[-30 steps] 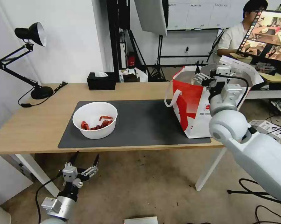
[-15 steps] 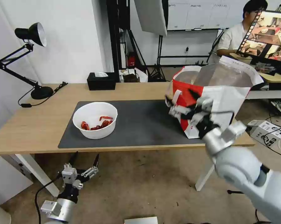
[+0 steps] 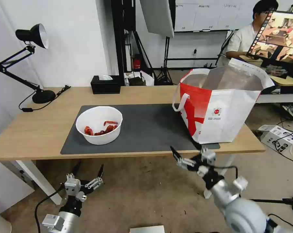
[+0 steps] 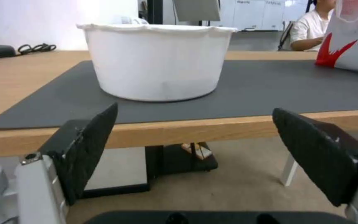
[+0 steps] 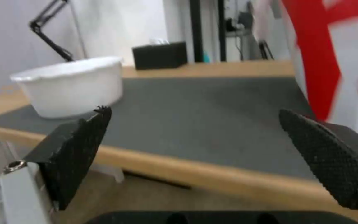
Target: Pick up the trash from the table and place it into the takeout bag.
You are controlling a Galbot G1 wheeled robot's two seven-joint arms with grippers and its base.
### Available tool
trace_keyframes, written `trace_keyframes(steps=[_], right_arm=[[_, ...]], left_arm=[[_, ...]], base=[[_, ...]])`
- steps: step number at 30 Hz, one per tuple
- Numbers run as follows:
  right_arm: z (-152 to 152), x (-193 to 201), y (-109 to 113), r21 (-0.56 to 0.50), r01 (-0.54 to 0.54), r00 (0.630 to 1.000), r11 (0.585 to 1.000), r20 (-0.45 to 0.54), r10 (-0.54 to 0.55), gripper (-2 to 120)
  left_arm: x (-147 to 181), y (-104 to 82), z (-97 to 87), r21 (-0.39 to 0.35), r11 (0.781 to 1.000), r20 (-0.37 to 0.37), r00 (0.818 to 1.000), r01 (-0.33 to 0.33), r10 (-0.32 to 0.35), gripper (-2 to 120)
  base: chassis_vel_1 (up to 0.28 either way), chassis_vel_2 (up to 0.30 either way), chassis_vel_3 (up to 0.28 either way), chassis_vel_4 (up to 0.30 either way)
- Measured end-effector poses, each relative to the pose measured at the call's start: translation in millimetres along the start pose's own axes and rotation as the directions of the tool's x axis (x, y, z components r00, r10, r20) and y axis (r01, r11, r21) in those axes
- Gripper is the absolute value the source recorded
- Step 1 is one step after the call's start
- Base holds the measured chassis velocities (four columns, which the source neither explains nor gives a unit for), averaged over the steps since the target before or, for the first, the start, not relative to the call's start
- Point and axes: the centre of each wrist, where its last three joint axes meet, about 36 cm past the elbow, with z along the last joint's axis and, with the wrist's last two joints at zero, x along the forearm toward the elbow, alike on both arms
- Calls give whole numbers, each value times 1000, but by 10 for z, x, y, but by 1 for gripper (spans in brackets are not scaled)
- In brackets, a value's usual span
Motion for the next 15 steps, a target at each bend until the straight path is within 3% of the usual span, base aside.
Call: trace_keyframes(steps=[5, 15], right_arm=[[175, 123, 63, 5, -87, 996, 996, -19, 87, 100], [292, 156, 155, 36, -139, 990, 990, -33, 140, 100]], left_arm=[[0, 5, 22, 1, 1000, -4, 1000, -1, 1, 100], [3, -13, 42, 6, 1000, -8, 1000, -5, 5, 100]], base=[[0, 0, 0, 0], [0, 0, 0, 0]])
